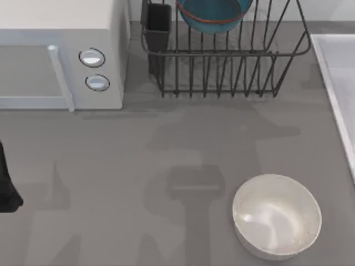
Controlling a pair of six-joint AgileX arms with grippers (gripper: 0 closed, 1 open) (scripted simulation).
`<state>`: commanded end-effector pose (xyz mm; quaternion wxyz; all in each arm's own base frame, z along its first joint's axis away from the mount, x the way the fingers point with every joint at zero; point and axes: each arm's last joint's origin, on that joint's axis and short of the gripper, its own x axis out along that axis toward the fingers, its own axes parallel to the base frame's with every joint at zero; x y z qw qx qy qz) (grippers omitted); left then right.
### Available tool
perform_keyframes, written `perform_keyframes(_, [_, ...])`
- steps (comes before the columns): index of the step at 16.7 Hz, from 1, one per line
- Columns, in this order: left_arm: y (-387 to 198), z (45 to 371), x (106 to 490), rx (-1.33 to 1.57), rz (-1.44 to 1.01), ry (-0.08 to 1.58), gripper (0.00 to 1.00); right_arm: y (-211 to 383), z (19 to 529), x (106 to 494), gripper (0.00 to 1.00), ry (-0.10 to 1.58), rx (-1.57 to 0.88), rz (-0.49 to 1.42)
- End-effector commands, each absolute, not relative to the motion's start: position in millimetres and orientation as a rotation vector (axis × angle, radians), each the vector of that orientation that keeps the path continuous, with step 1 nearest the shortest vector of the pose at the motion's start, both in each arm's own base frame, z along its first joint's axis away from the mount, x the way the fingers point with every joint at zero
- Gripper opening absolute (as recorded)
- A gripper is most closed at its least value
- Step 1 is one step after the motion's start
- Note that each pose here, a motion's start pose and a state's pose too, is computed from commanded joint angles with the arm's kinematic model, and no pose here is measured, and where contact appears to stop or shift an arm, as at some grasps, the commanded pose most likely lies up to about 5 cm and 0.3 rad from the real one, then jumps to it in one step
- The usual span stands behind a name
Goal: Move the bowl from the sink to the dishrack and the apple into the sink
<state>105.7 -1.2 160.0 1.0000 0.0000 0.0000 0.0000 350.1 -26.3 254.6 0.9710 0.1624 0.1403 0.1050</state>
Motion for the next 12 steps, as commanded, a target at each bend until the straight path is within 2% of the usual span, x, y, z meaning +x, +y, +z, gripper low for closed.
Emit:
perform_keyframes(5, [-1.2, 160.0, 105.7, 0.0, 0.0, 0.0, 1.0, -107.6, 237.7, 308.6, 0.0, 0.04, 0.144, 0.052])
perform_keyframes(9, [-1.2, 160.0, 105.7, 0.0, 0.0, 0.0, 1.0, -133.5, 215.3, 274.9, 0.0, 0.001, 0.027, -0.007])
perform_keyframes(12, [-1.2, 160.0, 105.7, 0.0, 0.0, 0.0, 1.0, -136.4, 209.0, 267.1, 0.0, 0.0, 0.0, -0.01])
